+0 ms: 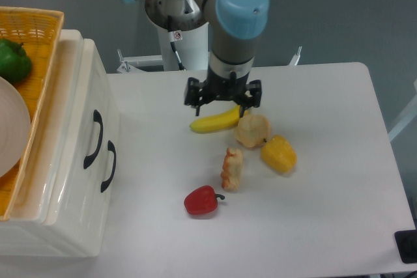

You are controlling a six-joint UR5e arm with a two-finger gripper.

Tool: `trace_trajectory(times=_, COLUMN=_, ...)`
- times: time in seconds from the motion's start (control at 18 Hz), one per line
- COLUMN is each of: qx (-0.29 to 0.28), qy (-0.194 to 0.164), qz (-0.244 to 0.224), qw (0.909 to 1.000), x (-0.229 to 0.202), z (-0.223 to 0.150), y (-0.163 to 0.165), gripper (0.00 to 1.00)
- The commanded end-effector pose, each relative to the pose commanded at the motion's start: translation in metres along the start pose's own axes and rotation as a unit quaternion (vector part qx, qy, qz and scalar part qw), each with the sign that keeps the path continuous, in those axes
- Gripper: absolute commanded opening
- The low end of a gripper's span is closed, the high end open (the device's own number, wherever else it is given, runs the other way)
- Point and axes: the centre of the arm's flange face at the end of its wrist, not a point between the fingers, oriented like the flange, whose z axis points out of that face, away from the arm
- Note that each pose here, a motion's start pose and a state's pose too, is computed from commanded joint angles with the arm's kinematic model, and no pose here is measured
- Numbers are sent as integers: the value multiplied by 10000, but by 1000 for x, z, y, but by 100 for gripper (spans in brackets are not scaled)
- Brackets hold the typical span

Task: Slide open the top white drawer
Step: 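Move the gripper over the table toward the upper drawer's black handle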

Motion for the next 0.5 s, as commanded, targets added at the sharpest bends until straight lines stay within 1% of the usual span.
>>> trace_trajectory(times=0.28, qx=12, qy=21, qz=141, qw=9999, x=28, z=1, y=-7, gripper=100)
trace_trajectory(times=0.39, qx=37, qy=101, qz=165, qw=9998, x=37, z=2, y=-9, gripper=100)
trace_trajectory(times=0.5, qx=123, qy=220, qz=82, qw=9996, x=49, z=-3, y=-12, gripper=100)
